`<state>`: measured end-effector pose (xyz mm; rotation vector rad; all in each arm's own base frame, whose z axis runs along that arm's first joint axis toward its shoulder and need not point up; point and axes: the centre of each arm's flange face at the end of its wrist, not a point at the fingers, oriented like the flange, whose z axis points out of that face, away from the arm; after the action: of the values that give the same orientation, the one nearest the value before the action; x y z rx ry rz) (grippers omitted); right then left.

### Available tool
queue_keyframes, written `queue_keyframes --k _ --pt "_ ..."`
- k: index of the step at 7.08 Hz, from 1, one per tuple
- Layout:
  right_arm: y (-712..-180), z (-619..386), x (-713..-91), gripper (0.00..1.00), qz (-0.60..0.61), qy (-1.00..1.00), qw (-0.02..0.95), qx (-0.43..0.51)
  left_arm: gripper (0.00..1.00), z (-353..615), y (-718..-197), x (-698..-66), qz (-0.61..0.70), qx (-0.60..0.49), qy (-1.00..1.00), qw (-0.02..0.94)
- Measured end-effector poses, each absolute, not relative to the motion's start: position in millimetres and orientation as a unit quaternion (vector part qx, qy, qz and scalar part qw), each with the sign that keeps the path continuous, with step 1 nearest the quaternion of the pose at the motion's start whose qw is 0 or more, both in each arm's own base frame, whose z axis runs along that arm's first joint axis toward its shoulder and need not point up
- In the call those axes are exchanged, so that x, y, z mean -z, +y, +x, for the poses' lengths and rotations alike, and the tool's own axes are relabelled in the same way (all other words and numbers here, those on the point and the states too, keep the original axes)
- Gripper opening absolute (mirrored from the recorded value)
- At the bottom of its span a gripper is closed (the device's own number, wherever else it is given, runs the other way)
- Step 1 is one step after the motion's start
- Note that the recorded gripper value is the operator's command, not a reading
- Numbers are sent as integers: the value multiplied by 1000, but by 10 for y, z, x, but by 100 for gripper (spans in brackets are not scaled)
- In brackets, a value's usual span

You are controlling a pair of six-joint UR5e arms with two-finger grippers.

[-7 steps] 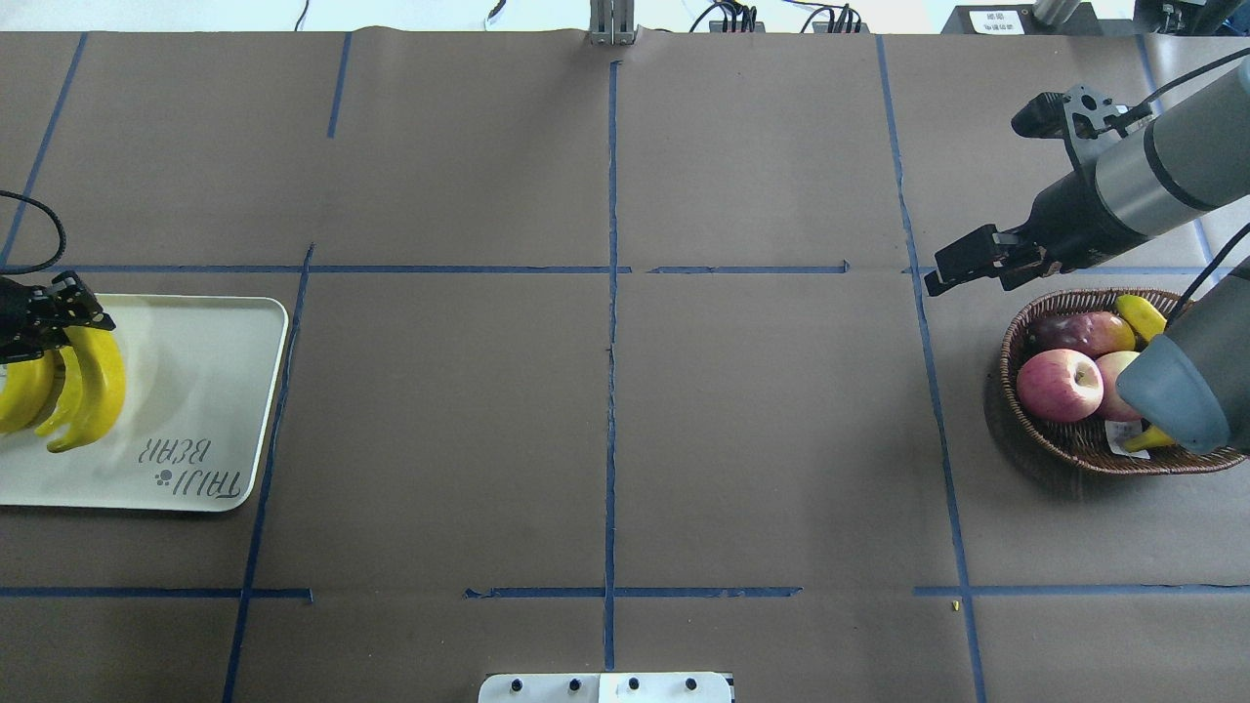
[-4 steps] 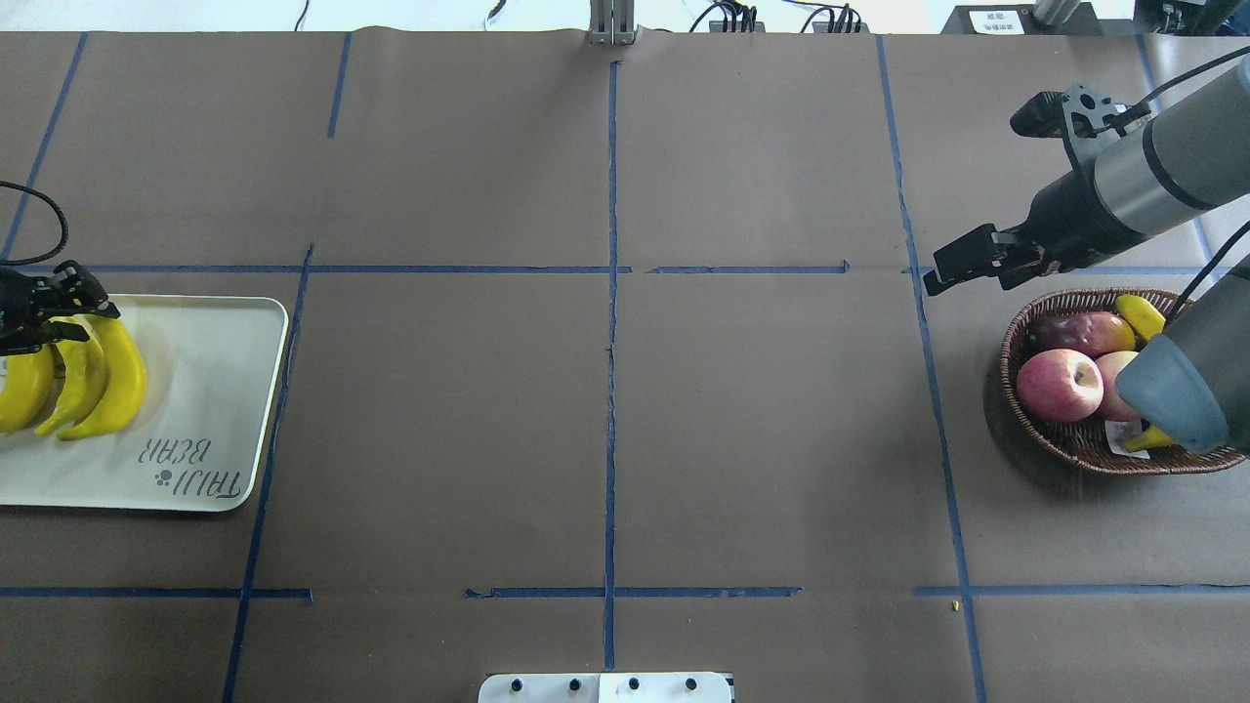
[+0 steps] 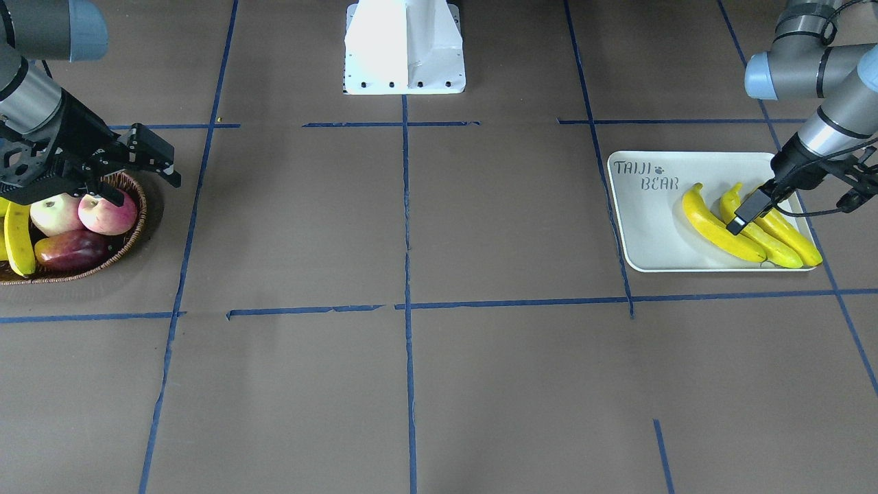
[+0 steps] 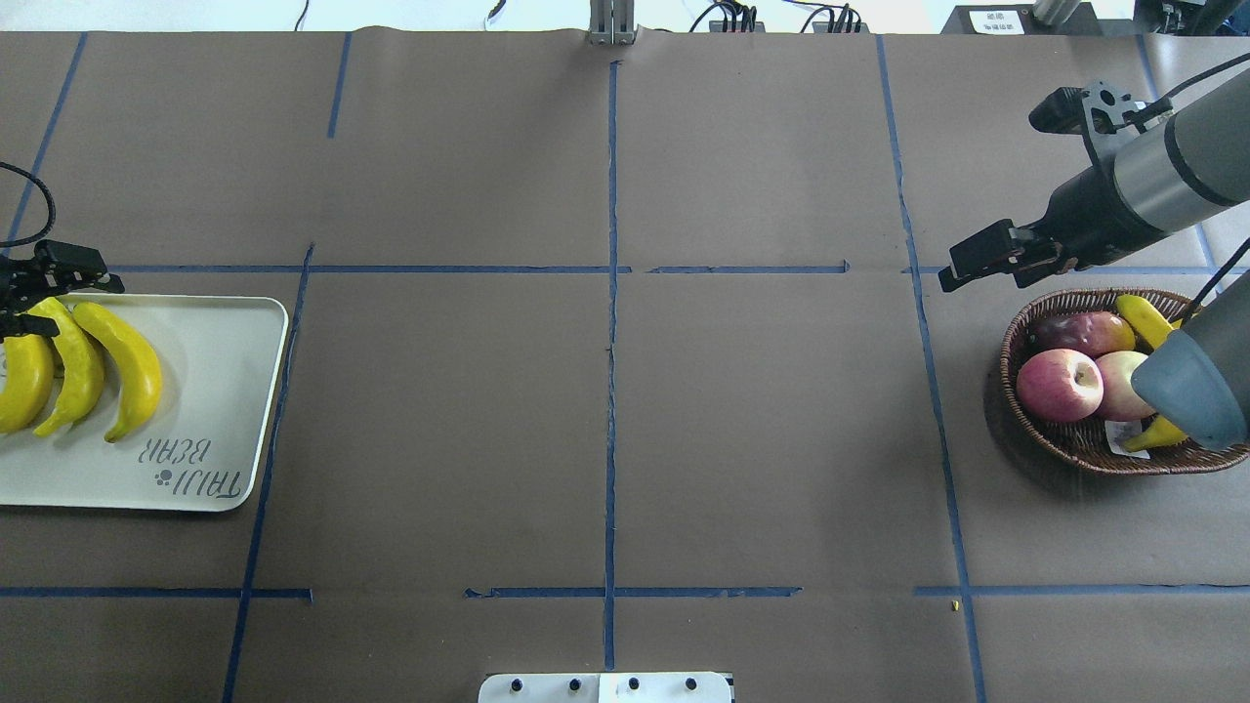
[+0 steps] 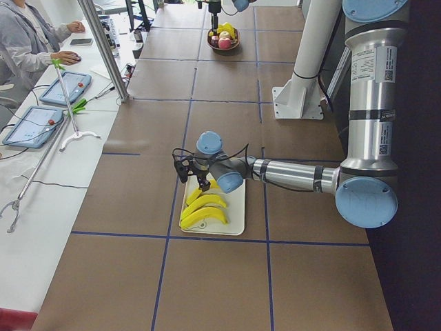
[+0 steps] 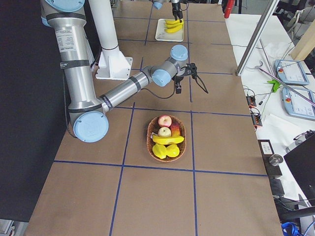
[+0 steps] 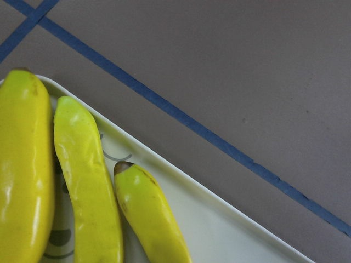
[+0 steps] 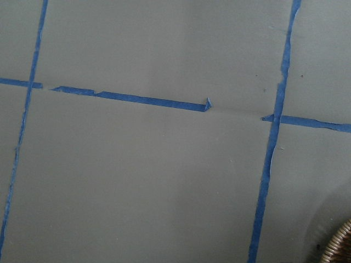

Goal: Transfer all bananas from basket to plate

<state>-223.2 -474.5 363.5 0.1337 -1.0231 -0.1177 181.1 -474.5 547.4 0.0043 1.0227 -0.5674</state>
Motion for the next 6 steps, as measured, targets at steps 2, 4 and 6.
queue_keyframes --k 2,4,6 --pt "-4602 -1883 -3980 100 70 -474 875 70 100 1850 -4827 -4974 25 240 518 820" --pt "-4388 -1551 -4502 100 78 -446 886 104 100 2059 -4777 -4668 37 205 544 813" --pt "-4172 -1183 -4983 100 86 -411 899 125 100 2276 -4728 -4513 37 180 557 810"
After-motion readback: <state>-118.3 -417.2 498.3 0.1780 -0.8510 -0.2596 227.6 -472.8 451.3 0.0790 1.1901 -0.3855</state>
